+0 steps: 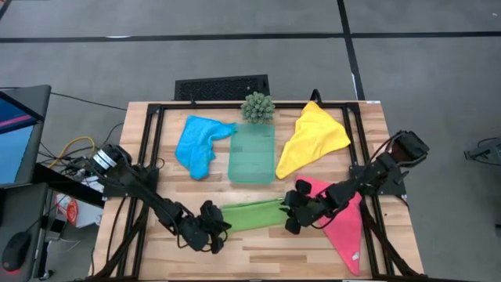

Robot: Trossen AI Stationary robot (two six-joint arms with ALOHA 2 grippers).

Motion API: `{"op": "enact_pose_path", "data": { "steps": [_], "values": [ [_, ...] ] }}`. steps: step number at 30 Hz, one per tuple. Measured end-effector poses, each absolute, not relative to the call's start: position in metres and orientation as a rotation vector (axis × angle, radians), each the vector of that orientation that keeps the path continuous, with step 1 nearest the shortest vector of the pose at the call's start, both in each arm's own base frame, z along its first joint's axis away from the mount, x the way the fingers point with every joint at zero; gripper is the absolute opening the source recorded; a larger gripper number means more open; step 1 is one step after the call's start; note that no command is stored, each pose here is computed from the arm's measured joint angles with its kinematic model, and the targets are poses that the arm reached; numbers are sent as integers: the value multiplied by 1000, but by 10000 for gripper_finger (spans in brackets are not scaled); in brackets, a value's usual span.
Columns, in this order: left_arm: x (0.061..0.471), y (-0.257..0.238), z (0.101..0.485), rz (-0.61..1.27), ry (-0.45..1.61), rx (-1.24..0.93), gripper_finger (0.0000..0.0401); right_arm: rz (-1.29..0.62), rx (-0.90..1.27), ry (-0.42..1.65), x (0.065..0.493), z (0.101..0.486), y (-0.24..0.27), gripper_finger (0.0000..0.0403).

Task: Fold microfiber towels
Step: Fold the green micro fiber cloth

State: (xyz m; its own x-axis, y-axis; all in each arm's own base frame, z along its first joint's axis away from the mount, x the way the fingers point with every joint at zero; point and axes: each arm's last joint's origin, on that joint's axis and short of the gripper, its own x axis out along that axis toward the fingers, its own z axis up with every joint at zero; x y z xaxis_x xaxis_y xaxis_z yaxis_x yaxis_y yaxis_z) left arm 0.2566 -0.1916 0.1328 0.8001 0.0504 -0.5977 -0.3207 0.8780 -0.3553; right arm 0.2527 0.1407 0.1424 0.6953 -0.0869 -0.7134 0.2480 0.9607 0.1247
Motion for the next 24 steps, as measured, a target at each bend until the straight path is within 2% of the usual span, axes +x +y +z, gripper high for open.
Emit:
{"op": "enact_pose_path", "data": {
  "steps": [8, 14, 24],
  "values": [
    [254, -193, 122, 237, 639, -437, 0, -159, 170, 819, 244, 121, 163, 109],
    [253, -192, 121, 239, 655, -412, 0, -249, 238, 841, 245, 98, 168, 109],
    [252, -192, 106, 235, 725, -362, 0, -255, 262, 831, 240, 108, 166, 109]
  ]
}}
